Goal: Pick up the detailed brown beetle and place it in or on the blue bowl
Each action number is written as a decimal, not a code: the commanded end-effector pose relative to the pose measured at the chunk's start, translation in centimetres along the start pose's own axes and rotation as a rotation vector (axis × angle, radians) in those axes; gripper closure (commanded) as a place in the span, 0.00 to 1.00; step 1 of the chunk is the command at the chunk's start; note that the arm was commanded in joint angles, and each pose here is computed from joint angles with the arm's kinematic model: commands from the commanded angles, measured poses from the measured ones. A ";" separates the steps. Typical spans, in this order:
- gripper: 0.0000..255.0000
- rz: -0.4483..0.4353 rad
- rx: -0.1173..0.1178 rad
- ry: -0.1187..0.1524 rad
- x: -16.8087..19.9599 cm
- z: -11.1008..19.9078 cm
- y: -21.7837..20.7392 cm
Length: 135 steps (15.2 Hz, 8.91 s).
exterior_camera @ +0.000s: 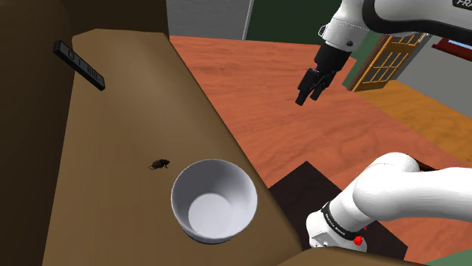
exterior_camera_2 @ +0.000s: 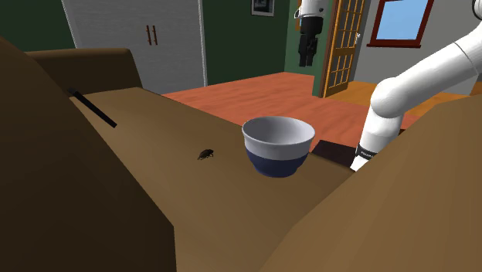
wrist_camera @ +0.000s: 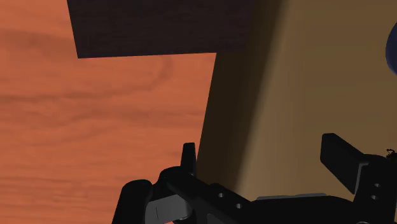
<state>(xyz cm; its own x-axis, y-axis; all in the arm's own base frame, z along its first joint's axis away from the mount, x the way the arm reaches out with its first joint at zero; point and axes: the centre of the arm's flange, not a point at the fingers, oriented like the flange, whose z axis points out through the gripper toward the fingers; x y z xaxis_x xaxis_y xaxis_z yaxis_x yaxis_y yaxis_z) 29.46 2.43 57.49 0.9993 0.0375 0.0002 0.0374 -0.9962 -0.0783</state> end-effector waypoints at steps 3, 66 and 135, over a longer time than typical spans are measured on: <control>0.00 0.012 -0.003 0.005 0.7 1.3 -2.2; 1.00 0.217 -0.063 0.097 17.4 27.5 -37.8; 1.00 0.217 -0.063 0.097 -6.0 13.1 -36.0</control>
<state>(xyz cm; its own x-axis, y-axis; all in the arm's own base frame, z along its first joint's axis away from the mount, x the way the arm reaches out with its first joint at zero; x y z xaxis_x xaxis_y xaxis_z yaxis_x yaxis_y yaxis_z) 22.10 39.08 47.71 0.9795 -0.1821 0.0860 -0.1807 -0.9832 -0.0239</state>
